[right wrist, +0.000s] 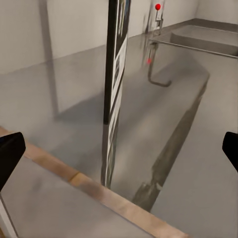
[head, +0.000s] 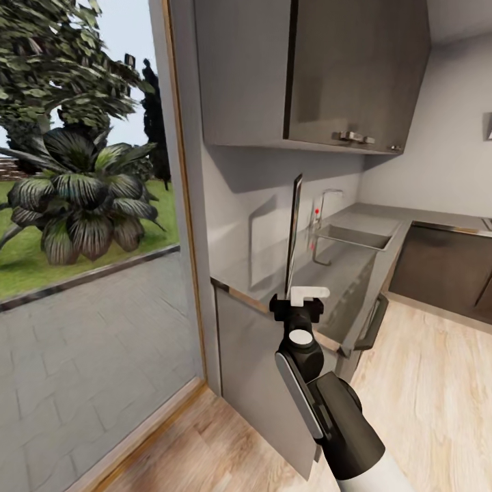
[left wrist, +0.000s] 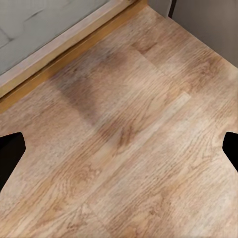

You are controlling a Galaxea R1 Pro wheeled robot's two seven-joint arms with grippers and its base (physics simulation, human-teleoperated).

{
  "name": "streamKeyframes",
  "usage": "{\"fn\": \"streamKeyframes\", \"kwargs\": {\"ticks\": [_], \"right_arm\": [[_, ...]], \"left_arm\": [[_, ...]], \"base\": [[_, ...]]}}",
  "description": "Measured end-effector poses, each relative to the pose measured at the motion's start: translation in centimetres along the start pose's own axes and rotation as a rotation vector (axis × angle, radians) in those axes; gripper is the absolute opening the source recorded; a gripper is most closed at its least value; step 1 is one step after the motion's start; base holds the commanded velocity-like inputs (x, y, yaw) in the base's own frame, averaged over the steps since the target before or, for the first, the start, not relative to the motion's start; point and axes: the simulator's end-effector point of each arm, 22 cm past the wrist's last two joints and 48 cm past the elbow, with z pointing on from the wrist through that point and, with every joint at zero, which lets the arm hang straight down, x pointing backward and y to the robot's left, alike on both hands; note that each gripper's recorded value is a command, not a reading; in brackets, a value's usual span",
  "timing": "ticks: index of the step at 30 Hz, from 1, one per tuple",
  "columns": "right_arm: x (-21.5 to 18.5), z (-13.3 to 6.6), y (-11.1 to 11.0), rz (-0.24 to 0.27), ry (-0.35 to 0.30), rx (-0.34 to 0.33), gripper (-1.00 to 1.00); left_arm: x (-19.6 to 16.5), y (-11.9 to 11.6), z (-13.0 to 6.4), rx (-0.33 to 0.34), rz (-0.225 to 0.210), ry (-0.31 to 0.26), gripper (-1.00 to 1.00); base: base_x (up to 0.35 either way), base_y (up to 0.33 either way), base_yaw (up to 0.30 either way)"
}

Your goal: Pick up the poster from the kitchen countertop and hang it on one of the wall nails in the kitchen.

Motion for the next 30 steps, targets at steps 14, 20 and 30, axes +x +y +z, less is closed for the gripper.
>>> {"fn": "streamKeyframes", "kwargs": {"ticks": [14, 20, 30], "right_arm": [[0.08, -0.02, 0.00, 0.000, 0.001, 0.000, 1.00], [0.08, -0.02, -0.06, 0.001, 0.002, 0.001, 1.00], [0.08, 0.08, -0.06, 0.000, 0.002, 0.001, 1.00]], "left_arm": [[0.00, 0.00, 0.00, 0.000, 0.000, 0.000, 1.00], [-0.01, 0.00, -0.01, 0.000, 0.000, 0.000, 1.00], [0.00, 0.00, 0.01, 0.000, 0.000, 0.000, 1.00]], "base": [[0.135, 0.000, 0.000], [0.142, 0.000, 0.000], [0.056, 0.000, 0.000]]}}
